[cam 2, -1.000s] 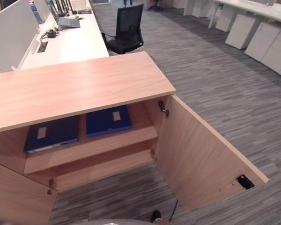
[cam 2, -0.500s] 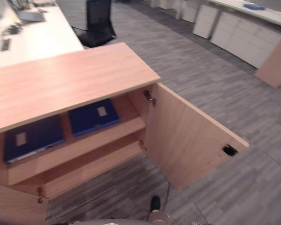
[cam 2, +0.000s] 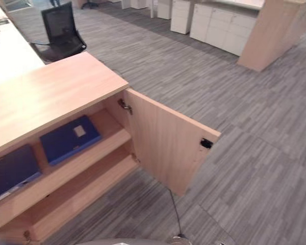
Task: Put the empty folder in the office cabinet
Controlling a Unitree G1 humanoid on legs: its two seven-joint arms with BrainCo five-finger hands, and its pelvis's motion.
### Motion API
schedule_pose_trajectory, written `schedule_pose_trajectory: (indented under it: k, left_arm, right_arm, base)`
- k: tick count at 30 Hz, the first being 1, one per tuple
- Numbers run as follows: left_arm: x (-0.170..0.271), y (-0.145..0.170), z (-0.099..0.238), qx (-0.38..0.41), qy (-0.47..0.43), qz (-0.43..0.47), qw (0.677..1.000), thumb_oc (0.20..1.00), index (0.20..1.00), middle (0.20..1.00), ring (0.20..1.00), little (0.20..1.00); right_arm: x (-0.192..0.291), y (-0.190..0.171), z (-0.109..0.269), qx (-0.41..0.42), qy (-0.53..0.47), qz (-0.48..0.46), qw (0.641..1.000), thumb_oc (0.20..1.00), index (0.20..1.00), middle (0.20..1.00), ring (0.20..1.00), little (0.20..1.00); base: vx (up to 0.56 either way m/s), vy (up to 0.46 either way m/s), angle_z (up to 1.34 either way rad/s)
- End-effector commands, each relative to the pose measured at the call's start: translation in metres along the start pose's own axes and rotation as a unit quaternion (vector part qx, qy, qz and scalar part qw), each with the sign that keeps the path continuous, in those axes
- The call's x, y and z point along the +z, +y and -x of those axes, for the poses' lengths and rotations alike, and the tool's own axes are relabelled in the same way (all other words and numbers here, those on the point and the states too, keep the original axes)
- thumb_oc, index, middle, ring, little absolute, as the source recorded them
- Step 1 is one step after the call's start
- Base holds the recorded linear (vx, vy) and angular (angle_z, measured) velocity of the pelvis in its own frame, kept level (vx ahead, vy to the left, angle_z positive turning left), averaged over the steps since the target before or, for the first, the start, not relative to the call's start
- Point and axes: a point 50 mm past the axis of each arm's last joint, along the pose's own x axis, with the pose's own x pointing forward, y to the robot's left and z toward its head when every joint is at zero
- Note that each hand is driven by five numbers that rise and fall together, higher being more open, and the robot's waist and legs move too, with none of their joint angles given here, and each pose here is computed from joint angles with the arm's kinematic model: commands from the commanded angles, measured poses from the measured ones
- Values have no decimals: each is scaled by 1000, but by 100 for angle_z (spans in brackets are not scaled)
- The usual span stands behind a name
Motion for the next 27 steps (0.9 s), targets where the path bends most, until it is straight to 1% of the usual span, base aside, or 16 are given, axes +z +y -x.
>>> schedule_pose_trajectory:
  k: [1,2,4,5,6,7,8,9,12,13,15,18,20,25,26,27]
  left_arm:
    - [-2,9,0,16,10,11,1000,1000,1000,1000,1000,1000]
    - [-2,9,0,16,10,11,1000,1000,1000,1000,1000,1000]
    - [-2,5,0,11,3,19,1000,1000,1000,1000,1000,1000]
    - [-2,5,0,11,3,19,1000,1000,1000,1000,1000,1000]
    - [-2,3,0,10,2,21,1000,1000,1000,1000,1000,1000]
    - [1,1,0,7,-3,24,1000,1000,1000,1000,1000,1000]
    - [1,1,0,7,-3,24,1000,1000,1000,1000,1000,1000]
    - [6,-3,0,4,-14,38,999,1000,1000,1000,1000,1000]
    - [-7,-13,0,-7,4,42,999,1000,1000,1000,1000,1000]
    - [-13,-15,0,-8,12,28,999,1000,1000,1000,1000,1000]
    - [-15,-15,0,-6,15,15,1000,1000,1000,1000,1000,1000]
    - [-12,-14,0,-5,10,9,1000,1000,1000,1000,1000,1000]
    - [-11,-13,0,-2,8,4,1000,1000,1000,1000,1000,1000]
    - [-15,-15,0,-3,11,0,1000,1000,1000,1000,1000,1000]
    - [-17,-14,1,-3,14,1,1000,1000,1000,1000,1000,1000]
    - [-21,-13,1,-4,20,2,1000,1000,1000,1000,1000,1000]
  right_arm:
    - [22,4,0,-7,-35,-14,999,1000,1000,1000,1000,1000]
    - [22,4,0,-7,-34,-14,999,1000,1000,1000,1000,1000]
    - [43,-6,2,-23,-88,-6,996,1000,1000,1000,1000,1000]
    - [43,-6,2,-23,-88,-6,996,1000,1000,1000,1000,1000]
    - [49,-10,3,-28,-100,-4,995,1000,1000,1000,1000,1000]
    - [67,-17,6,-40,-133,10,990,1000,1000,1000,1000,1000]
    - [67,-18,6,-40,-133,10,990,1000,1000,1000,1000,1000]
    - [107,-33,14,-63,-195,23,979,1000,1000,1000,1000,1000]
    - [140,-49,30,-85,-267,40,959,1000,1000,1000,1000,1000]
    - [147,-57,36,-98,-289,36,952,1000,1000,1000,1000,1000]
    - [153,-62,40,-108,-303,32,946,1000,1000,1000,1000,1000]
    - [166,-65,47,-115,-326,37,937,1000,1000,1000,1000,1000]
    - [181,-65,57,-119,-361,35,924,1000,1000,1000,1000,1000]
    - [205,-60,73,-110,-413,38,903,1000,1000,1000,1000,1000]
    - [212,-58,79,-104,-427,47,897,1000,1000,1000,1000,1000]
    - [225,-53,91,-90,-458,71,881,1000,1000,1000,1000,1000]
  base:
    - [-17,-226,-20]
    - [-17,-219,-12]
    - [-28,-238,-8]
    - [-39,-152,-5]
    - [-81,-206,1]
    - [-82,-205,8]
    - [-215,-250,11]
    - [-171,-116,7]
    - [-53,-2,-90]
    - [35,89,-58]
    - [35,68,27]
    - [47,62,16]
    - [23,72,16]
    - [-1,34,6]
    - [-12,43,10]
    - [-11,42,11]
